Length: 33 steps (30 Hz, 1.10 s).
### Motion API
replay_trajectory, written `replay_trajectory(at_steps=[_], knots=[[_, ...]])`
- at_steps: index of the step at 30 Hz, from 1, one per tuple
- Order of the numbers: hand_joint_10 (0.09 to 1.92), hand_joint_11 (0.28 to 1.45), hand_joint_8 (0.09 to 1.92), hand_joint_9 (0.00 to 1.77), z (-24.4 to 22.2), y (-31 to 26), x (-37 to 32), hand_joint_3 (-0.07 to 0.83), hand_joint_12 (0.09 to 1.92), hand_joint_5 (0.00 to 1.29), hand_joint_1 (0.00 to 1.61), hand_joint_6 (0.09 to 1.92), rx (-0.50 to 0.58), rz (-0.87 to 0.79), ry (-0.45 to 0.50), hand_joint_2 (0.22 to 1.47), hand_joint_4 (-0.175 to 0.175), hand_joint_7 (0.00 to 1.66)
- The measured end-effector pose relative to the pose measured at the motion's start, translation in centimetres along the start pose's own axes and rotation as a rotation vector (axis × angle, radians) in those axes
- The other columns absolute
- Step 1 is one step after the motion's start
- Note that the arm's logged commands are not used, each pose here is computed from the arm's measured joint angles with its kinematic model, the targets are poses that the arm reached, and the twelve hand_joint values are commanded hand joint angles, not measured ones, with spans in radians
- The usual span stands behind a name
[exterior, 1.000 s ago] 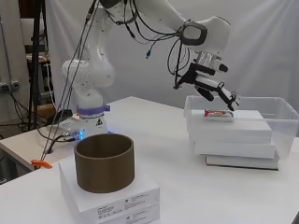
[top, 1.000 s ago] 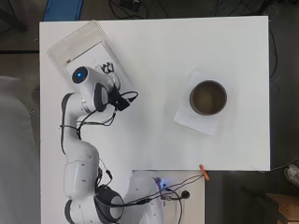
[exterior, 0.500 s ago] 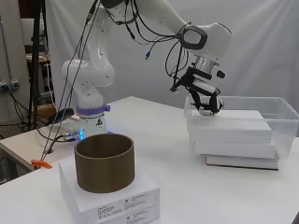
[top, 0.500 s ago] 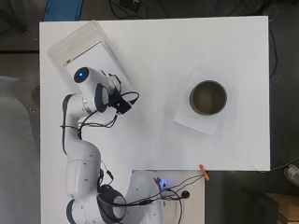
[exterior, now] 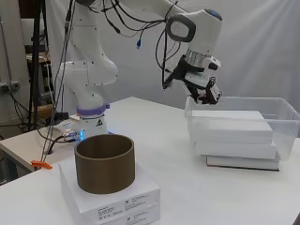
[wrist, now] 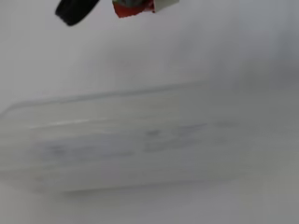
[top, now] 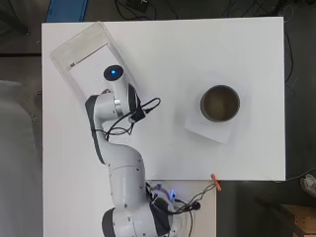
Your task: Teleoperate dual arm-hand system to remove items from a box
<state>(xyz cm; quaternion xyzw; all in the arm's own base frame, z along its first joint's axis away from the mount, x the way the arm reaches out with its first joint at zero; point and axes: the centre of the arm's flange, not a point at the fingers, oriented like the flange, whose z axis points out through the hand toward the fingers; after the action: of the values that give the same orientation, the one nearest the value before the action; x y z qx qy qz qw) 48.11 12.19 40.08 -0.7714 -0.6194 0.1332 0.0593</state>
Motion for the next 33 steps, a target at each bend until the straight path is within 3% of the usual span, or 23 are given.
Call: replay_trajectory(at_steps=[3,7,12,16,20,22,23,27,28,31,33], knots=[[1.84,0.75,1.75,1.01,-4.7,-2.1,-2.5,0.000,1.81,0.81,0.98,1.24,-0.125,0.072,-0.039,1.21,0.103,0.83],[1.92,0.87,1.92,1.13,-8.8,-4.9,-8.5,0.001,1.89,0.81,0.95,1.27,-0.237,0.210,-0.046,1.20,0.167,0.86],[1.92,0.77,1.92,1.01,-9.7,-7.1,-15.9,0.000,1.85,0.81,0.95,1.28,-0.280,0.308,-0.025,1.20,0.175,0.77],[1.92,0.87,1.92,1.10,-9.7,-9.0,-20.2,0.000,1.90,0.81,0.95,1.30,-0.263,0.441,0.007,1.21,0.174,0.82],[1.92,0.90,1.92,1.12,-9.5,-9.5,-23.4,0.000,1.91,0.82,0.98,1.30,-0.267,0.511,-0.005,1.20,0.125,0.84],[1.92,0.93,1.92,1.14,-9.4,-9.3,-25.9,0.002,1.91,0.75,1.09,1.69,-0.261,0.540,-0.019,1.21,0.156,0.85],[1.92,0.95,1.92,1.16,-9.3,-8.9,-26.9,0.002,1.91,0.73,1.13,1.79,-0.251,0.549,-0.012,1.22,0.166,0.87],[1.92,1.04,1.92,1.26,-8.9,-4.4,-30.5,0.001,1.92,0.73,1.20,1.70,-0.210,0.562,0.000,1.23,0.175,0.97],[1.92,1.05,1.92,1.27,-8.7,-2.9,-31.2,0.002,1.92,0.74,1.13,1.59,-0.202,0.565,-0.003,1.23,0.124,0.97],[1.92,1.06,1.92,1.27,-8.1,1.3,-33.3,-0.002,1.92,0.75,1.16,1.64,-0.167,0.606,-0.018,1.22,0.163,0.97],[1.92,1.05,1.92,1.26,-7.1,3.9,-35.6,0.002,1.92,0.75,1.05,1.50,-0.141,0.661,-0.013,1.24,0.084,0.95]])
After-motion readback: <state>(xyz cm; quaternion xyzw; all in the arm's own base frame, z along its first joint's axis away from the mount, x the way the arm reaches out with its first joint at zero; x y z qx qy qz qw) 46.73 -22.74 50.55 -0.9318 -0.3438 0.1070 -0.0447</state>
